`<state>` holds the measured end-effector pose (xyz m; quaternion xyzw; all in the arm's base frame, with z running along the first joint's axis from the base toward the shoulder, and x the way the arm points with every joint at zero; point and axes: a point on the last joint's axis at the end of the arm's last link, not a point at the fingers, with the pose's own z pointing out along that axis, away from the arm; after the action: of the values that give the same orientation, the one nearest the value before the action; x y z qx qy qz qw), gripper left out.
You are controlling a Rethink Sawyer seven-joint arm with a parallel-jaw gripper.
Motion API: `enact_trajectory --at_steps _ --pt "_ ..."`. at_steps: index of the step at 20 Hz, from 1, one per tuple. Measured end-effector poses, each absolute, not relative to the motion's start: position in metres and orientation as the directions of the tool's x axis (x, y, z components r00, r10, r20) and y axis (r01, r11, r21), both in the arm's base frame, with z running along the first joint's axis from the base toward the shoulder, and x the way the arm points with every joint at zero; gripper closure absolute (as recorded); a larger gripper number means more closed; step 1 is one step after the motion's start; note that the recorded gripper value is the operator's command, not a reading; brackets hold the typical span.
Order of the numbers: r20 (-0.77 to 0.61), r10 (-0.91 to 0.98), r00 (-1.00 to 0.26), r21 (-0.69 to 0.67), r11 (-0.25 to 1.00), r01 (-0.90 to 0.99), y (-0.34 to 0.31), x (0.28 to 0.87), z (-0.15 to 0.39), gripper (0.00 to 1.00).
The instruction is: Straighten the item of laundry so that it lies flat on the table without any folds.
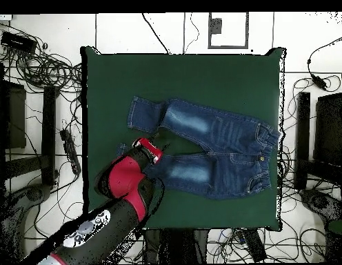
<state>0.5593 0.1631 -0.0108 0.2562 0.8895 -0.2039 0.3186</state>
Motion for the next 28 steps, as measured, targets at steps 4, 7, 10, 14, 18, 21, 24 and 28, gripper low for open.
enact_trajectory --at_steps 4,7,10,14,18,21,24,28 --pt "-0.626 0.387 -0.678 -0.197 0.762 0.617 0.155 0.565 0.035 0.0" --pt "-0.623 0.413 -0.664 -0.168 0.758 0.63 0.15 0.574 0.052 0.0" --pt "-0.626 0.445 -0.64 -0.13 0.75 0.648 0.144 0.587 0.063 0.0" --pt "-0.63 0.468 -0.62 -0.088 0.75 0.656 0.141 0.613 0.065 0.0" --pt "-0.62 0.496 -0.608 -0.046 0.751 0.659 0.148 0.631 0.061 0.0" --pt "-0.569 0.574 -0.589 0.006 0.719 0.695 0.159 0.647 0.054 0.0" --pt "-0.51 0.641 -0.573 0.021 0.676 0.737 0.165 0.655 0.05 0.0" --pt "-0.39 0.74 -0.547 0.008 0.597 0.802 0.179 0.663 0.057 0.0"
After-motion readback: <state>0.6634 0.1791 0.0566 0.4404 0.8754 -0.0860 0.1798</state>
